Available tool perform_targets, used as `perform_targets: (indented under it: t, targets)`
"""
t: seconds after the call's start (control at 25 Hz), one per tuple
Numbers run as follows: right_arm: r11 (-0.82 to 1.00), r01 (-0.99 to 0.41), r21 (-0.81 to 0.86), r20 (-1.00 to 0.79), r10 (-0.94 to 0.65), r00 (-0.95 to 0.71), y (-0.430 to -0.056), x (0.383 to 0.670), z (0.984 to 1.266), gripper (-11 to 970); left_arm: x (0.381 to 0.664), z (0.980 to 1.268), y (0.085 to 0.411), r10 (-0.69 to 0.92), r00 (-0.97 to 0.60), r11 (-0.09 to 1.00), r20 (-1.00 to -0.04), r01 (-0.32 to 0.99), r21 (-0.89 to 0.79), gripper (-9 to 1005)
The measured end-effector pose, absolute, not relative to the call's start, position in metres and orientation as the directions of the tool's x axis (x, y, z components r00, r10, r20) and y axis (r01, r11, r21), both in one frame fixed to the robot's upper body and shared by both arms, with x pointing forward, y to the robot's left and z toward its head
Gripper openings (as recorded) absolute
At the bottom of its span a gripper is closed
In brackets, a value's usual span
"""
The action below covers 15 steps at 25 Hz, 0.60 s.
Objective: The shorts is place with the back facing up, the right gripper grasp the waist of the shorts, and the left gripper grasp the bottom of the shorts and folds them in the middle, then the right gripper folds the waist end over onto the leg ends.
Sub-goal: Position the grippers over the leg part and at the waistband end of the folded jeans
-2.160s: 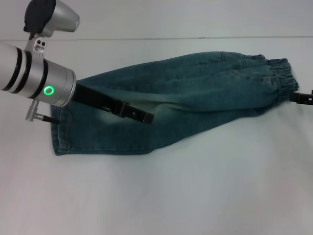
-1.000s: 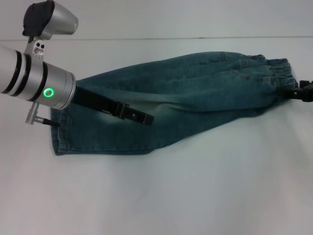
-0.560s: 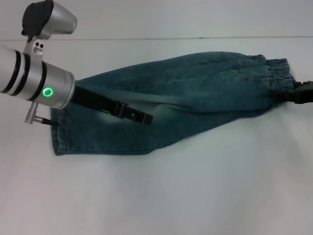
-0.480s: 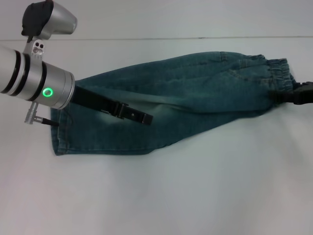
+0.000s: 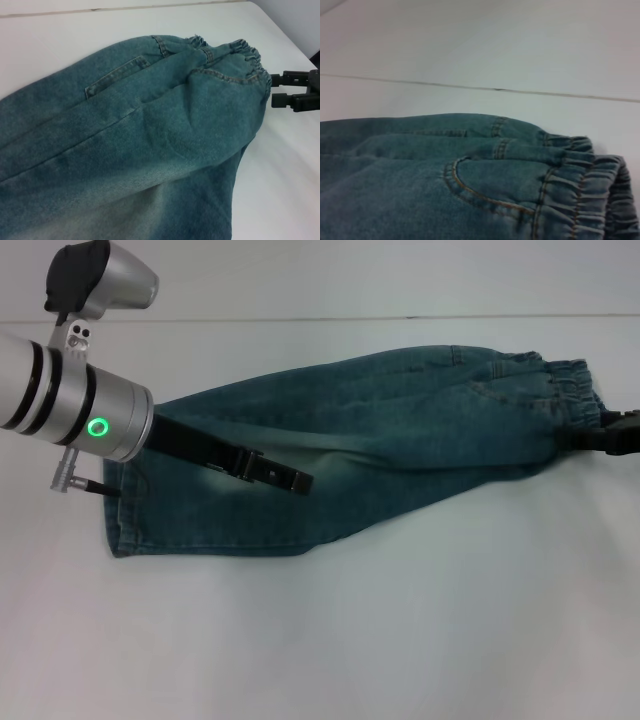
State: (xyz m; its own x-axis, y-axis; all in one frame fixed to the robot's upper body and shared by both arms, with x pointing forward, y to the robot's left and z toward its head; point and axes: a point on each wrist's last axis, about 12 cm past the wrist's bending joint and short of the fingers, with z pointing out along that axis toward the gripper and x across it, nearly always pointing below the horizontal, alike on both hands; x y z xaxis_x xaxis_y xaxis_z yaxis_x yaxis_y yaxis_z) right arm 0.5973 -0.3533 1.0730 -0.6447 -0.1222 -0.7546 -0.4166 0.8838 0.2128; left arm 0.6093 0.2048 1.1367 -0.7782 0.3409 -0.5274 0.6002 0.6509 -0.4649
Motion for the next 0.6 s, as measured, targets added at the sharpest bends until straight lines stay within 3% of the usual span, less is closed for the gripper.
perform_targets:
  t: [0.6]
  targets:
    - [0.877, -0.426, 0.22, -0.752, -0.126, -0.647, -0.3466, 0.5993, 1.0719, 848, 0.6099, 1.1372, 0.204, 0.342, -0.778, 0.648, -0.528, 0.602, -0.467, 939]
